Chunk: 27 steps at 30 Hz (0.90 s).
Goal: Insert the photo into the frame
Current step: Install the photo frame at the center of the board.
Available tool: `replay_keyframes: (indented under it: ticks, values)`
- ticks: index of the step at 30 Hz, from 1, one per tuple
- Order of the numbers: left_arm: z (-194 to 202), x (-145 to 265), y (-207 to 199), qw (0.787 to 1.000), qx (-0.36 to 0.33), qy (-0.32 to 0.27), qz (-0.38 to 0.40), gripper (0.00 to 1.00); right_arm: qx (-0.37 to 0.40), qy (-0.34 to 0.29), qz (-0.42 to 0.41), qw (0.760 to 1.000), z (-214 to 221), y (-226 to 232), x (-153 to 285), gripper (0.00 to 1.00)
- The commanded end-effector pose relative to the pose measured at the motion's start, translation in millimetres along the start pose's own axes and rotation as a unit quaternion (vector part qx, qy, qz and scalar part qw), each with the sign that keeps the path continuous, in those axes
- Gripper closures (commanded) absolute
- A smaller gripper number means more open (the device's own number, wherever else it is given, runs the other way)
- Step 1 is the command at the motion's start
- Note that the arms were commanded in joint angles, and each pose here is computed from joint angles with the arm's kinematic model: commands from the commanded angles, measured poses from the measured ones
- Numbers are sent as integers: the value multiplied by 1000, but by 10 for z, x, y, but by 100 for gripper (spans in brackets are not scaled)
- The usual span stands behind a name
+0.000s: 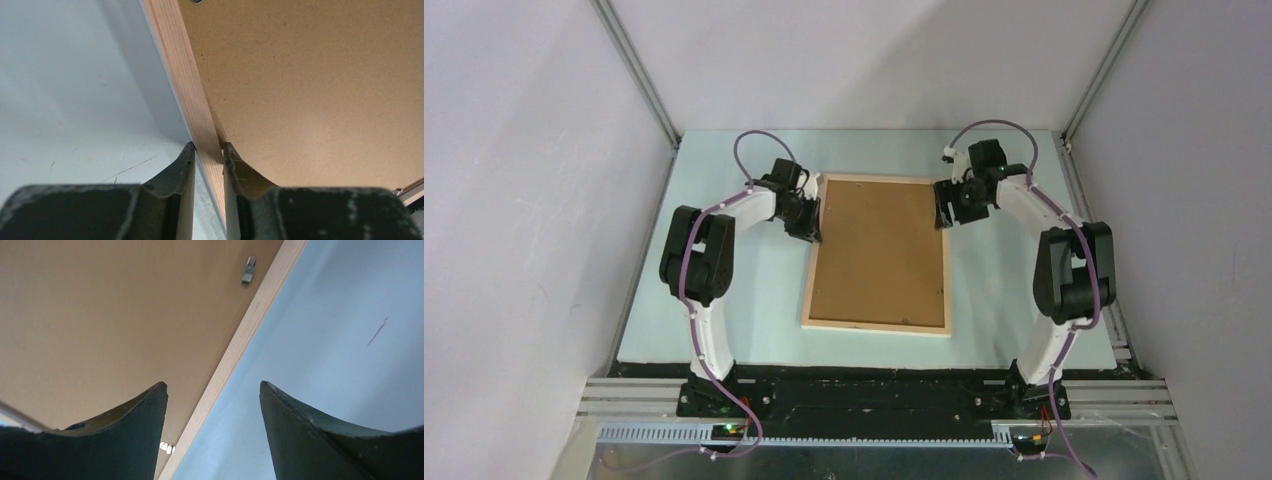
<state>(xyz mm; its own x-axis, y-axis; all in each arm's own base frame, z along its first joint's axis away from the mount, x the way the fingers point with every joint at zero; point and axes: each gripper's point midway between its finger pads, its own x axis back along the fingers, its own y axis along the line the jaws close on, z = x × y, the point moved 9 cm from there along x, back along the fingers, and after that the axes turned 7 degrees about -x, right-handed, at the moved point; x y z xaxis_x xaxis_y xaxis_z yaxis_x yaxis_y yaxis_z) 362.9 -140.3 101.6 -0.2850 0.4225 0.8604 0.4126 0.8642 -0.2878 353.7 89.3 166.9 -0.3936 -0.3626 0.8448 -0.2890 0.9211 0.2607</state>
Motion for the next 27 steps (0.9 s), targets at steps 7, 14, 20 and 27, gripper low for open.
replay_keyframes:
  ticks: [7,14,20,27]
  values:
    - [235,-2,-202,997,-22,41,59,100,-37,-30,30,998,-560,-208,-350,29]
    - [261,-2,-208,997,-15,44,61,100,-41,-15,43,998,-562,-319,-557,30]
    - [260,-15,-206,997,-14,45,62,100,-41,-8,44,998,-550,-335,-654,31]
    - [260,-19,-206,997,-14,45,64,100,-36,-8,52,998,-536,-355,-701,37]
